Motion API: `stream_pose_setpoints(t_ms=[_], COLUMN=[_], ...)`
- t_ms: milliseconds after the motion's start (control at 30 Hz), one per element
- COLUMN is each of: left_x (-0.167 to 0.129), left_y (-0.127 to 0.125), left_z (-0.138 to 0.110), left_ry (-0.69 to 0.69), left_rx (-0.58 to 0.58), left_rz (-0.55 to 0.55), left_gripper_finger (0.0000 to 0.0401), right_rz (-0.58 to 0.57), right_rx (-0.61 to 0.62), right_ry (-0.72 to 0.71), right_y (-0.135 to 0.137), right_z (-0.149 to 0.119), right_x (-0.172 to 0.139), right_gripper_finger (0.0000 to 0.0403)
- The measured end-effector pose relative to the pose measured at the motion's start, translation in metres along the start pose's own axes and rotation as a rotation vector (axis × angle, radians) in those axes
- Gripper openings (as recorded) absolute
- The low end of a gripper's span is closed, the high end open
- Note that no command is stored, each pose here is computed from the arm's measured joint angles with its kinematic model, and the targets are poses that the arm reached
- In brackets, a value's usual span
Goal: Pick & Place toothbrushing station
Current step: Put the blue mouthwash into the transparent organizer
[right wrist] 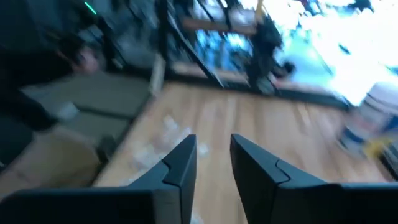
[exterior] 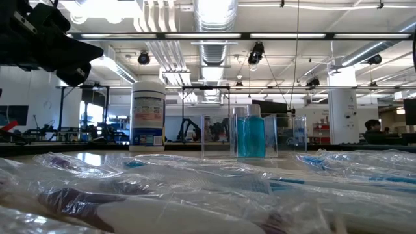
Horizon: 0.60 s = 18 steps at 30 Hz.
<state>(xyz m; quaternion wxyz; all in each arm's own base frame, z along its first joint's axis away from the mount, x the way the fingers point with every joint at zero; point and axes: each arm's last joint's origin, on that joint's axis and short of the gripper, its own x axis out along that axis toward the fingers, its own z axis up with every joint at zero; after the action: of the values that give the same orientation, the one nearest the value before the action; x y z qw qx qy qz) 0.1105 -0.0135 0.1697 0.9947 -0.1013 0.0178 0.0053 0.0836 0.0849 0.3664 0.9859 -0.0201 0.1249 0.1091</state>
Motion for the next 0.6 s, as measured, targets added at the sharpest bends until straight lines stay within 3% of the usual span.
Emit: stream_pose_setpoints(t_ms=[167, 333, 433, 600], left_x=[0.000, 0.000, 0.000, 0.000], left_y=[0.000, 0.000, 0.000, 0.000], left_z=[0.000, 0.000, 0.000, 0.000], left_ry=[0.000, 0.000, 0.000, 0.000], left_rx=[0.008, 0.026, 0.023, -0.010], left_rz=[0.000, 0.000, 0.000, 0.000], left_gripper_finger=[0.0013, 0.0010, 0.0008, 0.0014], right_rz=[0.061, 0.018, 0.088, 0.117], right_rx=[0.007, 0.075, 0.119, 0.190], right_ry=[-0.067, -0.038, -0.052, 0.095], right_y=[-0.005, -0.008, -0.004, 0.010], right_z=[-0.029, -0.060, -0.067, -0.078], right_x=[0.007, 0.024, 0.032, 0.054], right_gripper_finger=[0.0064, 0.0048, 0.0045, 0.0046])
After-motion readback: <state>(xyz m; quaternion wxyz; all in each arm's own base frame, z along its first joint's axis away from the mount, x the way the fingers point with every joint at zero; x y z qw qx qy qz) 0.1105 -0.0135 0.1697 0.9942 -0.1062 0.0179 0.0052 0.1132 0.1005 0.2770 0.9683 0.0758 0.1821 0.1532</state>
